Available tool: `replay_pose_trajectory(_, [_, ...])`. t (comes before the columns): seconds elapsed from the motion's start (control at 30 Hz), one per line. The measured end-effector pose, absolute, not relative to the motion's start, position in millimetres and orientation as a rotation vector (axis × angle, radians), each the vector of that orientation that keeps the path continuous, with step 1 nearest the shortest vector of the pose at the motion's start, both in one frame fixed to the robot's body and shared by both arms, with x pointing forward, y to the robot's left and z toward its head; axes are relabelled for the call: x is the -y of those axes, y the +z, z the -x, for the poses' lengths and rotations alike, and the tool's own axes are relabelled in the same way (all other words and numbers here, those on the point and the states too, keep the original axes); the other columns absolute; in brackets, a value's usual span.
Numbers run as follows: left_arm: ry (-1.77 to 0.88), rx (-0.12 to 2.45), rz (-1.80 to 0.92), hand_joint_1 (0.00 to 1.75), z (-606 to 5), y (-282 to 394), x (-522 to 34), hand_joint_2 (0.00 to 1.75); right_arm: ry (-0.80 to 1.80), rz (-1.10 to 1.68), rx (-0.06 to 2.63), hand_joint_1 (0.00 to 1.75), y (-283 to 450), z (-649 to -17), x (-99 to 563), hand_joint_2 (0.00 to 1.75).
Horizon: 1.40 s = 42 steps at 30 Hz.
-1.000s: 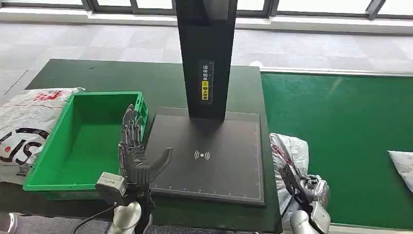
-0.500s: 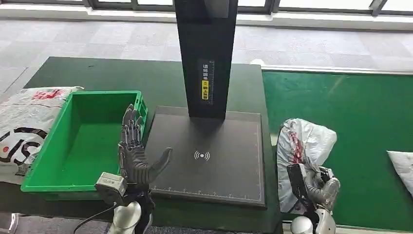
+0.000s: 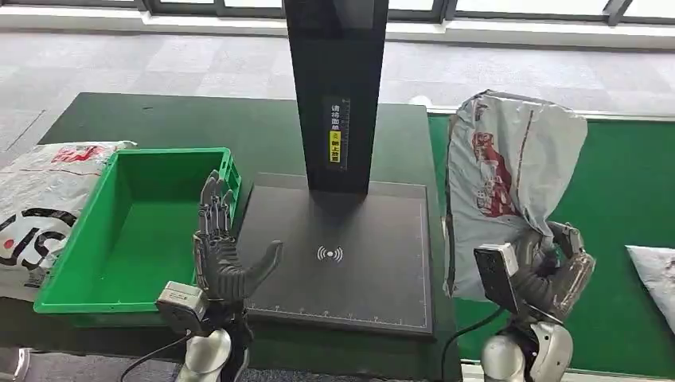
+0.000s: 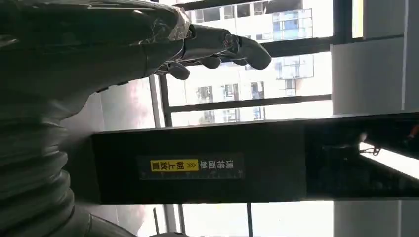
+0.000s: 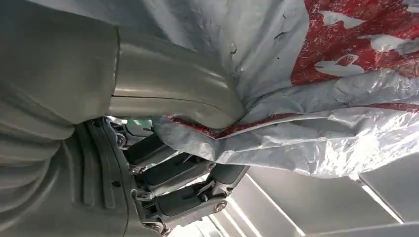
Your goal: Moved the parcel from conveyor to table for the left to box.
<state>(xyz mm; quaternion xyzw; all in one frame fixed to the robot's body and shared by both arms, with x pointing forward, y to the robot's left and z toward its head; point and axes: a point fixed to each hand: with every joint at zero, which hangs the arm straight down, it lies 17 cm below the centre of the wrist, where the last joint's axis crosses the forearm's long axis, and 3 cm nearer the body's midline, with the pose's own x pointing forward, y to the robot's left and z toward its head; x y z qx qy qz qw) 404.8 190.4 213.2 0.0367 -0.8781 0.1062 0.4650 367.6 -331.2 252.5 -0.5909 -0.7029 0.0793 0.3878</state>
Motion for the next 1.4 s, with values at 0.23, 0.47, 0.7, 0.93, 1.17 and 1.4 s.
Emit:
replay_pose_trajectory(0.23, [0.261, 2.157, -0.090, 0.00, -404.8, 213.2, -190.4, 1.75, 0.194, 1.510, 1.810, 1.75, 261.1, -364.1, 328.3, 1.75])
replay_pose_trajectory(0.47, [0.261, 2.156, -0.090, 0.00, -404.8, 212.9, -190.3, 1.75, 0.193, 1.507, 1.823, 1.75, 263.2, -362.6, 326.7, 1.75])
replay_pose_trajectory(0.7, [0.269, 2.151, -0.100, 0.00, -405.2, 211.2, -194.1, 1.75, 0.194, 1.491, 1.878, 1.75, 269.9, -361.8, 319.0, 1.75])
replay_pose_trajectory(0.93, [0.274, 2.149, -0.102, 0.00, -405.2, 210.9, -195.2, 1.75, 0.219, 1.412, 1.985, 1.75, 275.7, -368.4, 289.8, 1.75])
replay_pose_trajectory(1.17, [0.273, 2.150, -0.098, 0.00, -405.3, 210.9, -194.7, 1.75, 0.358, 1.139, 2.037, 1.75, 247.7, -396.8, 232.2, 1.75])
replay_pose_trajectory(1.4, [0.279, 2.140, -0.095, 0.00, -405.9, 207.8, -194.7, 1.75, 0.564, 0.910, 2.013, 1.75, 193.8, -417.5, 151.9, 1.75])
